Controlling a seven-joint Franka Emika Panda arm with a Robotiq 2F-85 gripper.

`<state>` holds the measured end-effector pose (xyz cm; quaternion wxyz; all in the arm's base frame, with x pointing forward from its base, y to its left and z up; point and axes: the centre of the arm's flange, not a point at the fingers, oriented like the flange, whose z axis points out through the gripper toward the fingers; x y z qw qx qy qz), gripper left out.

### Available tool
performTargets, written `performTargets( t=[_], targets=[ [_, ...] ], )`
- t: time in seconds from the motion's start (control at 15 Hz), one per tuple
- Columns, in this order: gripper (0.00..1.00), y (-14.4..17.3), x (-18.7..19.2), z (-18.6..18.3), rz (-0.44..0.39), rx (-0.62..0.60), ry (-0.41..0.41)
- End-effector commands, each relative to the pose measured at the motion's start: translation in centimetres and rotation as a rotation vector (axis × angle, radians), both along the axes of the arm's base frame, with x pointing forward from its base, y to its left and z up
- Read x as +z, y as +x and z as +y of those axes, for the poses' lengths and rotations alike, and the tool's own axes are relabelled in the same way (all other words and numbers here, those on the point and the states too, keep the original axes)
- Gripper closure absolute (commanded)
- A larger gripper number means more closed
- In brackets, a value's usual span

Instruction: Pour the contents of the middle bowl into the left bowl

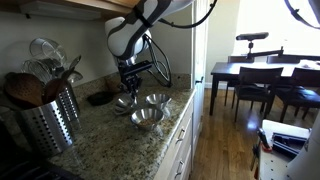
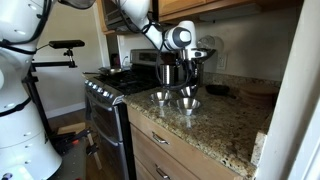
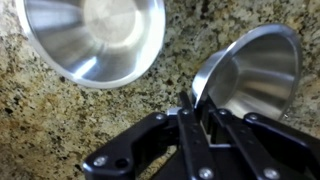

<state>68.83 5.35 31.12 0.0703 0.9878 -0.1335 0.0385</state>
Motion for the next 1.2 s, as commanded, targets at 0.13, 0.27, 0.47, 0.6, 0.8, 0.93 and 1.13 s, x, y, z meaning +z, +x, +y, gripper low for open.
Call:
performTargets(
  t=[0.13, 0.27, 0.47, 0.6, 0.8, 0.93, 1.13],
  targets=[
    [0.41, 0.3, 0.4, -0.2, 0.007, 0.012, 0.003],
    [0.28, 0.2, 0.7, -0.3, 0.004, 0.013, -0.003],
    [0.09, 0.0, 1.4, -0.5, -0.003, 0.014, -0.015],
    [0.01, -0.4, 2.1, -0.4, -0.009, 0.019, -0.028],
    [0.0, -1.3, 3.0, 0.3, -0.011, 0.035, -0.049],
    [0.0, -2.3, 3.6, 1.2, -0.011, 0.058, -0.068],
    [0.0, 0.1, 2.0, 1.1, -0.024, 0.043, -0.035]
  ],
)
